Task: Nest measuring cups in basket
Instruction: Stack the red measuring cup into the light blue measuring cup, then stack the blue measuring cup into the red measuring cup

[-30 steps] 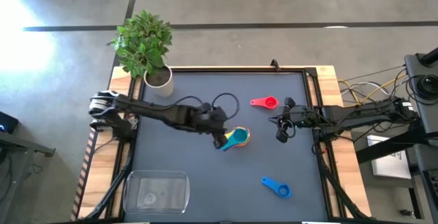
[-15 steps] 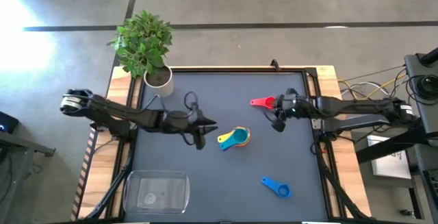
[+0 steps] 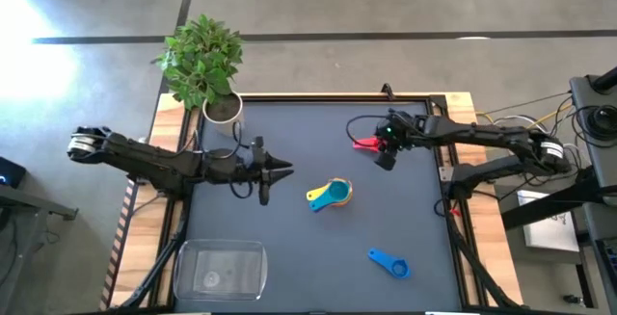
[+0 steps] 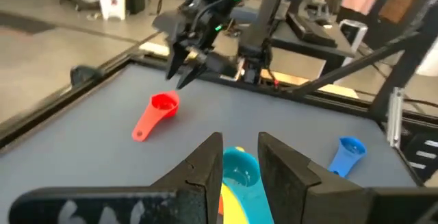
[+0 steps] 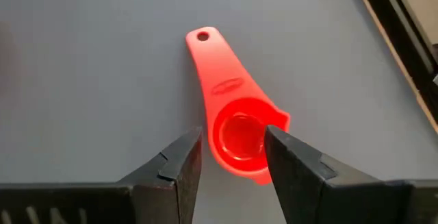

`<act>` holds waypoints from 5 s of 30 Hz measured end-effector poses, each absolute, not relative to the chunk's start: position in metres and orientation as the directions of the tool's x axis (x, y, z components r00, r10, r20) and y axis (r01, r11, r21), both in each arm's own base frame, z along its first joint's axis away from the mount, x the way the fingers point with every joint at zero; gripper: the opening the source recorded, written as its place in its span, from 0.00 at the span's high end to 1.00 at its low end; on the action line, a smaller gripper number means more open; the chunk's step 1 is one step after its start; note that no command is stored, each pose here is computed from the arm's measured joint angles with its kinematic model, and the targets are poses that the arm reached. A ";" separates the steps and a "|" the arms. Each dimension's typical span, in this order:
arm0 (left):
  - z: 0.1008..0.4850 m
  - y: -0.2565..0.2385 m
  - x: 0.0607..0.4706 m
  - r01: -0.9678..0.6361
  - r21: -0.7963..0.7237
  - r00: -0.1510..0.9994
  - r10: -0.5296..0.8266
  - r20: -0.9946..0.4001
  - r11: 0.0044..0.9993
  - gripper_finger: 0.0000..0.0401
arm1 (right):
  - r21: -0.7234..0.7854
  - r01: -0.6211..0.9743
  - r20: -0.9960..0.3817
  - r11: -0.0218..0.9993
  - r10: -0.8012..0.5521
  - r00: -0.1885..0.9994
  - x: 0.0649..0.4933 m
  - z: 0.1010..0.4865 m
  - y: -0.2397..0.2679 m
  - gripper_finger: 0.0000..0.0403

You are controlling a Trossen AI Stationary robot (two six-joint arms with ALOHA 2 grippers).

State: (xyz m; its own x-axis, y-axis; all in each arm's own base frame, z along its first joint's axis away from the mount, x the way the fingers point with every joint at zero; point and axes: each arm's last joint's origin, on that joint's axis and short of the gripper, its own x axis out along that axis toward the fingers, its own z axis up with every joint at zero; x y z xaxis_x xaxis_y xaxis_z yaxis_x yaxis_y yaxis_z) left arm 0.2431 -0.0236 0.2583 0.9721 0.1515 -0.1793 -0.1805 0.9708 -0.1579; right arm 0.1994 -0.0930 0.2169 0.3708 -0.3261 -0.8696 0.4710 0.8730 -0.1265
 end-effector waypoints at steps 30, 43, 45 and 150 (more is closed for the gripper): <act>0.236 -0.017 0.182 -0.140 -0.133 0.986 0.150 0.068 0.981 0.81 | -0.031 0.394 -0.984 0.919 -0.097 0.149 0.201 0.167 -0.145 0.63; 0.231 -0.018 0.185 -0.143 -0.129 0.988 0.149 0.042 0.981 0.81 | 0.006 0.381 -0.980 0.925 -0.071 0.187 0.205 0.176 -0.151 0.63; 0.231 -0.018 0.185 -0.143 -0.129 0.988 0.149 0.042 0.981 0.81 | 0.009 0.387 -0.975 0.922 -0.078 0.207 0.208 0.182 -0.153 0.63; 0.223 -0.023 0.197 -0.081 -0.337 0.995 0.096 0.030 0.938 0.81 | 0.092 -0.264 -0.849 0.960 0.214 0.483 0.259 0.251 0.024 0.68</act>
State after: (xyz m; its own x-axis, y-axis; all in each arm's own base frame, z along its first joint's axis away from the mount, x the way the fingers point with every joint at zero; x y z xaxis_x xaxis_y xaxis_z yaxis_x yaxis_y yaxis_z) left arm 0.1967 -0.0234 0.2230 0.9949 0.0964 0.0301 -0.0807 0.9381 -0.3369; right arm 0.2593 0.0237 0.2512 0.4828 0.2144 -0.8491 -0.2642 0.9600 0.0922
